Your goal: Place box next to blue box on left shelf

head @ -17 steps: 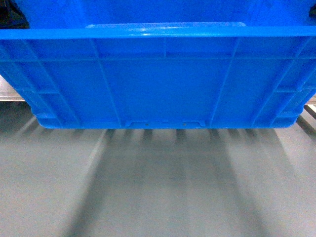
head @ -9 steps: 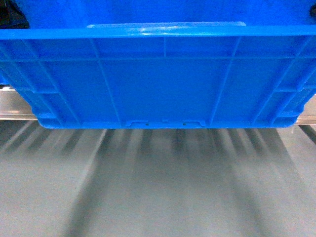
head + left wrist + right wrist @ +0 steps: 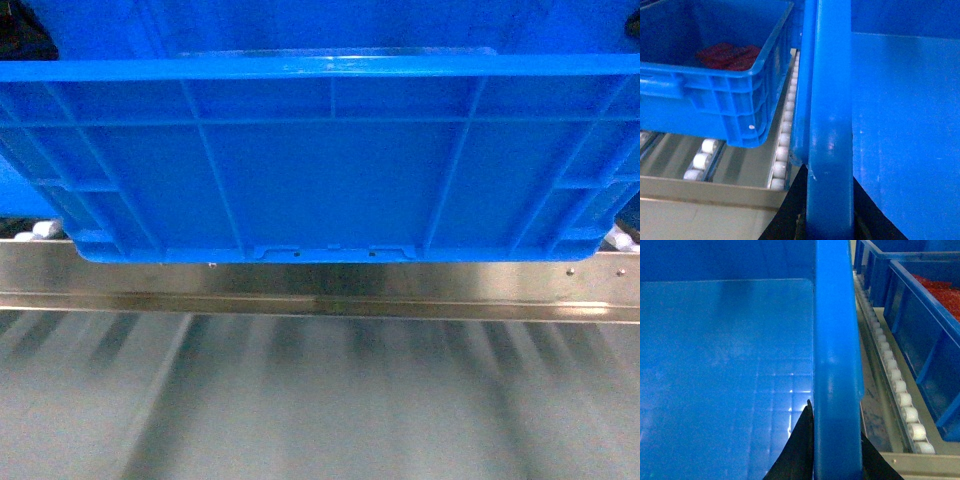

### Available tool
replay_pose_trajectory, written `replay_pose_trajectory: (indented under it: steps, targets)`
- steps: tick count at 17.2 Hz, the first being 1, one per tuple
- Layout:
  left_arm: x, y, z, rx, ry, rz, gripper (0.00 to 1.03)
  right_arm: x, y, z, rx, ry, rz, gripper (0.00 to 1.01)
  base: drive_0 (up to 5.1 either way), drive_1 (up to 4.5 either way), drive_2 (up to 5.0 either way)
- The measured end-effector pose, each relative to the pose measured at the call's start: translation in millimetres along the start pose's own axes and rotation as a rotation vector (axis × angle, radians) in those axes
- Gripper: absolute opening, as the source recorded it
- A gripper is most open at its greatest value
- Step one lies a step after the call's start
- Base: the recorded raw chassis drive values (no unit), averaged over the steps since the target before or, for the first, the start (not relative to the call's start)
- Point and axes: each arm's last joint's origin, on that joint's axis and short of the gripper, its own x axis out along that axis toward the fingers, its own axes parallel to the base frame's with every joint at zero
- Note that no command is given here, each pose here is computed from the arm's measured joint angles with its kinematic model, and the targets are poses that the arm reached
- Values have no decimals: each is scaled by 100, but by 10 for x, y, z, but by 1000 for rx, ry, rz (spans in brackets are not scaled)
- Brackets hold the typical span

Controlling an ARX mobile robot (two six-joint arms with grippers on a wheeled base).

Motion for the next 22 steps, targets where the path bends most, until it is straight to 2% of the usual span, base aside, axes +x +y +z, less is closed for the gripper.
replay_pose_trajectory:
  steps: [11,22]
  targets:
    - [0,-1,3,-1,-3,-1,8,0,1,1,-1,-1,1,8,186,277,-472]
    - [7,-7,-3,0,-2,-2,8,2,-1,0,0,-1,0,8,9,9,9]
